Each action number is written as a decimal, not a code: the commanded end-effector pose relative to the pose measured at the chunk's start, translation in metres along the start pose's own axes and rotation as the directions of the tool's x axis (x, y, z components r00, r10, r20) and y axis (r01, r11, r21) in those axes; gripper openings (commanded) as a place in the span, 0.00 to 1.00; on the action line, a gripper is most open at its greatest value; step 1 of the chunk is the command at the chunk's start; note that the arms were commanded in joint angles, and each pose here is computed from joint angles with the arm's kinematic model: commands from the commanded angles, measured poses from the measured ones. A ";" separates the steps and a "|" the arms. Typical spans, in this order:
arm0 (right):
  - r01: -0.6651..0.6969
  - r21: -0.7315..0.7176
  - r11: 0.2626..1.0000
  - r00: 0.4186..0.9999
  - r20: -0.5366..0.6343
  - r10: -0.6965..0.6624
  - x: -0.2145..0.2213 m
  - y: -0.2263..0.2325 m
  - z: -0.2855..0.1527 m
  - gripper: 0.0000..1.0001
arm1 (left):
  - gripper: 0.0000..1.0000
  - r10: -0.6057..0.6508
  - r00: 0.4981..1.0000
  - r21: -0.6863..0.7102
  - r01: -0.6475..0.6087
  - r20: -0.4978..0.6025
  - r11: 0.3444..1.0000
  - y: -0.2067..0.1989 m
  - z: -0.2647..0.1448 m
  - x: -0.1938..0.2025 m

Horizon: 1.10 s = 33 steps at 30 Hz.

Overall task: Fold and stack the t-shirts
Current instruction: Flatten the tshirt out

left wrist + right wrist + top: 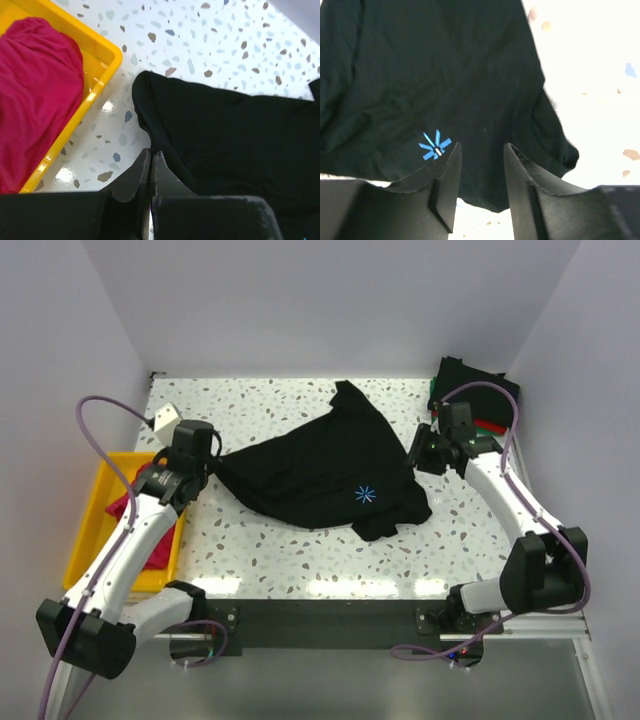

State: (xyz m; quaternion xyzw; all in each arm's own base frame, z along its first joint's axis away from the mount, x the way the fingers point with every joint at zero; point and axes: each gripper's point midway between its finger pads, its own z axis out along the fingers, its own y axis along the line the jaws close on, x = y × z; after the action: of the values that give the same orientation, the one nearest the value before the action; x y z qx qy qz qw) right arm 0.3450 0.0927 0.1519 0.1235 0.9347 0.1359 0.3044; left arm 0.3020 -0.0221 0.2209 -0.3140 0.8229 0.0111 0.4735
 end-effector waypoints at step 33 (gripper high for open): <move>-0.255 0.033 0.966 0.945 0.219 0.242 0.069 -0.048 0.056 0.25 | 0.00 0.034 0.999 0.123 -0.034 0.008 0.992 -0.025 0.003 -0.013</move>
State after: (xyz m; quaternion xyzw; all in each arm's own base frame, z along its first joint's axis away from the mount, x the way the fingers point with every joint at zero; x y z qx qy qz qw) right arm 0.2772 0.0864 0.0276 0.2476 0.9074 0.1390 0.3099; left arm 0.3120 -0.0356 0.2161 -0.2730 0.8432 -0.0173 0.4628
